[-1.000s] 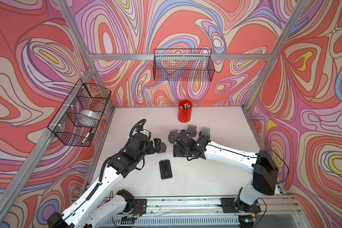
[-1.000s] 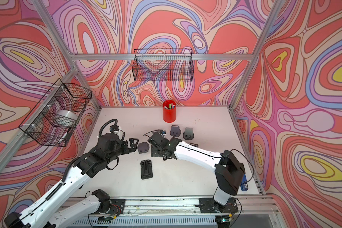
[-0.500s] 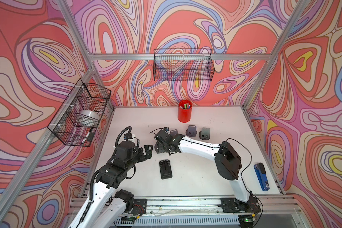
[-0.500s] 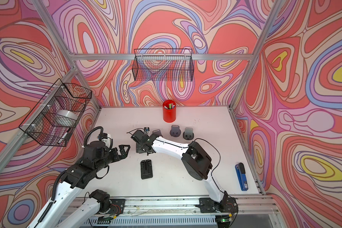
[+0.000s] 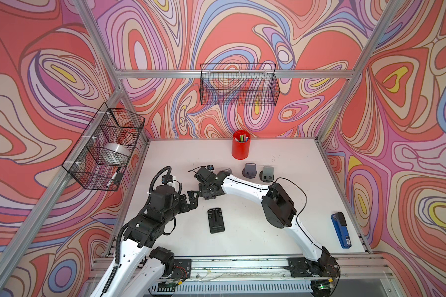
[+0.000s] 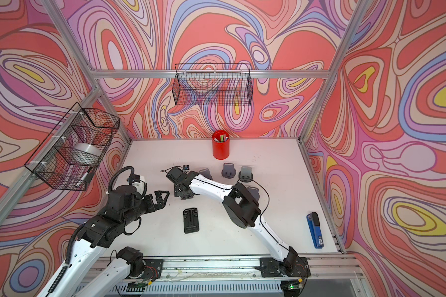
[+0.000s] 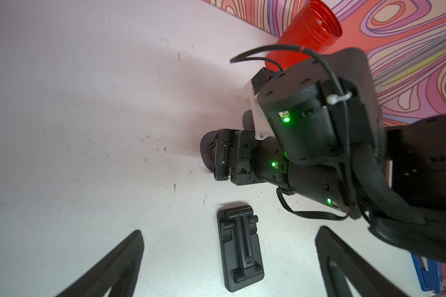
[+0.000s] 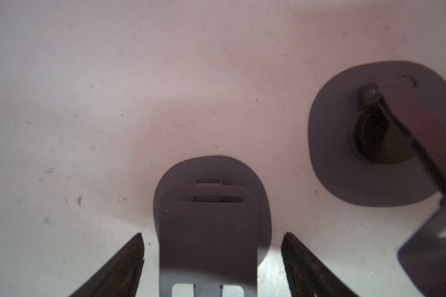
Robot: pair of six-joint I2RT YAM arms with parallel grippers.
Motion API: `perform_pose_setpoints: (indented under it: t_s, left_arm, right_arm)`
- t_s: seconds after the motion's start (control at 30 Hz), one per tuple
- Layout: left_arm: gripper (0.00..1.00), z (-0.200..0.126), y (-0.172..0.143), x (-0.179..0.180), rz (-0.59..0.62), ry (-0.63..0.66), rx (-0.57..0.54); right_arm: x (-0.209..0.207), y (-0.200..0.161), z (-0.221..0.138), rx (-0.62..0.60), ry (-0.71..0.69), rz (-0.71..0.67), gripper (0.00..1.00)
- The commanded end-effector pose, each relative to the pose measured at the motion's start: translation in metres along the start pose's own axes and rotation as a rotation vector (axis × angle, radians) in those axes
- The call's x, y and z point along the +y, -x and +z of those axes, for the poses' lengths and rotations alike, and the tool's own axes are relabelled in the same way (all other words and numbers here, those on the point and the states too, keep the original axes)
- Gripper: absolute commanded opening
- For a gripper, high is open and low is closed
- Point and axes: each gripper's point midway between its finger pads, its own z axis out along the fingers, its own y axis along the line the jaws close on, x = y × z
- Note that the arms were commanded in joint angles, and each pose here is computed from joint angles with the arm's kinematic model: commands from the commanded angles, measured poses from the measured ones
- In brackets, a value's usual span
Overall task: Open the phone stand
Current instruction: Pick up the phone stand at the center of the board.
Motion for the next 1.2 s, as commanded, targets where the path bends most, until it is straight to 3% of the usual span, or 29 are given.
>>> perform_pose_setpoints:
  t_s: [0.0, 0.37, 0.77, 0.97, 1.17]
  left_arm:
    - [1.0, 0.002, -0.011, 0.011, 0.008, 0.035, 0.03]
    - [1.0, 0.01, -0.017, 0.01, 0.002, 0.029, 0.059]
    - [1.0, 0.014, -0.022, 0.012, -0.007, 0.03, 0.074]
    - [1.0, 0.015, -0.023, 0.01, -0.025, 0.02, 0.082]
    - [0.98, 0.019, -0.022, -0.008, -0.055, -0.083, 0.1]
  right_arm:
    - [-0.006, -0.006, 0.006, 0.029, -0.031, -0.027, 0.85]
    - [-0.006, -0.017, 0.022, 0.08, -0.026, -0.043, 0.74]
    - [-0.005, -0.016, 0.016, 0.073, -0.013, -0.025, 0.26]
    - [-0.001, -0.006, -0.011, 0.033, 0.034, -0.008, 0.17]
    - [0.001, 0.001, -0.064, -0.022, 0.145, 0.024, 0.12]
